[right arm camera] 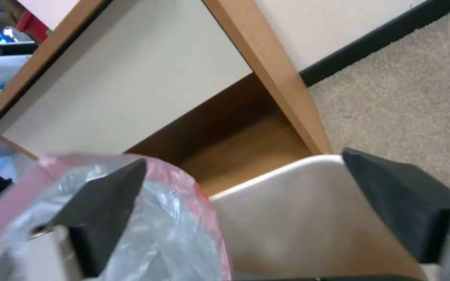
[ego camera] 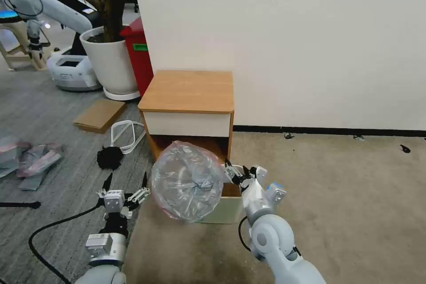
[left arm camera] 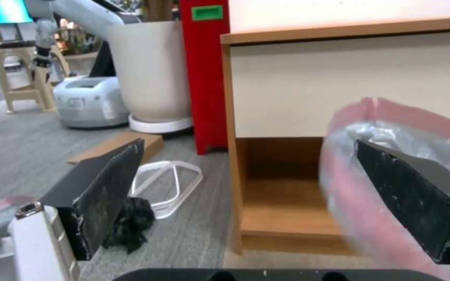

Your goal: Pick up the garbage bag from the table and place it over the trash can.

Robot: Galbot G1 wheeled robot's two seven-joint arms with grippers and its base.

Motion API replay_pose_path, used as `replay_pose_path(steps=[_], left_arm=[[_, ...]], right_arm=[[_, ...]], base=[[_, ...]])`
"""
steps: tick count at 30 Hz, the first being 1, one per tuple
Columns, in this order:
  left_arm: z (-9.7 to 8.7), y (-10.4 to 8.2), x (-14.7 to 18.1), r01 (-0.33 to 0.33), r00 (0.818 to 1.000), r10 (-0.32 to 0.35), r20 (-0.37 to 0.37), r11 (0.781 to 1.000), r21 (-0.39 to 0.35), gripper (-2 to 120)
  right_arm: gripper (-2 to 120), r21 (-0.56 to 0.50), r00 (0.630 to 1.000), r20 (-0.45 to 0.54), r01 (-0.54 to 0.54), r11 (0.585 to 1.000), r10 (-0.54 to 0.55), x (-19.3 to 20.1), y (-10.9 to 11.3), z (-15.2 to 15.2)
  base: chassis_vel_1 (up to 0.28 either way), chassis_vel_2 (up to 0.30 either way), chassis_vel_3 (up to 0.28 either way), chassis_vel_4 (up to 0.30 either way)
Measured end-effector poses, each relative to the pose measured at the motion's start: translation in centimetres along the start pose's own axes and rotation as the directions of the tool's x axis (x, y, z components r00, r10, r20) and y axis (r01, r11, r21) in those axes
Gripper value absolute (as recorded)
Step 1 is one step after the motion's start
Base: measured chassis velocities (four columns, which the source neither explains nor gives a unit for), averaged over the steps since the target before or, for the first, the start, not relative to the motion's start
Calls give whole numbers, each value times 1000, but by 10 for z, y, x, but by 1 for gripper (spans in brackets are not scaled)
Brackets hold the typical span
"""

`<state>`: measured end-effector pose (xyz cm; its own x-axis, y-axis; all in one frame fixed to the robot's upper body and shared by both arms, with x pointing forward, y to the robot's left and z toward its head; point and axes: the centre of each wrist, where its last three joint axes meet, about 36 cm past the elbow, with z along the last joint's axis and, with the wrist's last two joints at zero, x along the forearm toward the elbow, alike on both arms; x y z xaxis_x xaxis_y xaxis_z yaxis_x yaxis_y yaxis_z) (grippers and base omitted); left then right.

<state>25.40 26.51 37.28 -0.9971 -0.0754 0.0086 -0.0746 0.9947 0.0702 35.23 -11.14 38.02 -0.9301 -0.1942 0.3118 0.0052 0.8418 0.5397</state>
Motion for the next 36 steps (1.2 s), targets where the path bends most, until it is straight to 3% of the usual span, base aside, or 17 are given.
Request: replay_pose_path(steps=[3, 8, 12, 14, 18, 20, 21, 23, 25, 28, 36], left_arm=[[-2, 0, 0, -5, 1000, 5, 4, 1000, -3, 100], [-10, 0, 2, -21, 1000, 21, 17, 1000, -7, 100], [-31, 1, 6, -80, 995, 79, 56, 997, 5, 100], [-50, 5, 10, -129, 988, 128, 85, 992, 9, 100], [-77, 5, 14, -201, 977, 194, 93, 977, 67, 100], [-95, -1, 13, -265, 964, 262, 44, 952, 154, 100], [-95, -1, 13, -265, 964, 262, 44, 952, 154, 100], [-102, -8, 5, -310, 944, 328, -36, 920, 241, 100], [-102, -9, 3, -313, 940, 337, -55, 914, 258, 100], [-90, -14, -15, -296, 922, 352, -163, 909, 292, 100], [-69, -34, -45, -275, 883, 376, -283, 900, 337, 100]], right_arm=[[107, 11, 1000, 9, -2, 1000, 2, 1, 0, -1], [111, 32, 999, 34, -4, 999, 3, 2, -3, -9], [114, 50, 998, 58, -7, 999, 4, 5, -7, -19], [114, 53, 998, 69, -12, 999, 9, 6, -11, -22], [113, 52, 997, 79, -20, 998, 16, 8, -14, -25], [111, 48, 996, 89, -22, 999, 18, 9, -14, -27], [111, 48, 996, 89, -22, 999, 18, 9, -14, -27], [104, 43, 995, 101, -24, 999, 20, 13, -16, -31], [103, 43, 995, 102, -25, 999, 21, 14, -16, -31], [100, 38, 994, 110, -33, 999, 28, 18, -19, -33], [99, 29, 992, 113, -54, 998, 50, 23, -25, -29]], base=[[0, 0, 0, 0], [0, 0, 0, 0], [0, 0, 0, 0], [0, 0, 0, 0], [0, 0, 0, 0], [0, 0, 0, 0], [0, 0, 0, 0], [0, 0, 0, 0], [0, 0, 0, 0], [0, 0, 0, 0], [0, 0, 0, 0]])
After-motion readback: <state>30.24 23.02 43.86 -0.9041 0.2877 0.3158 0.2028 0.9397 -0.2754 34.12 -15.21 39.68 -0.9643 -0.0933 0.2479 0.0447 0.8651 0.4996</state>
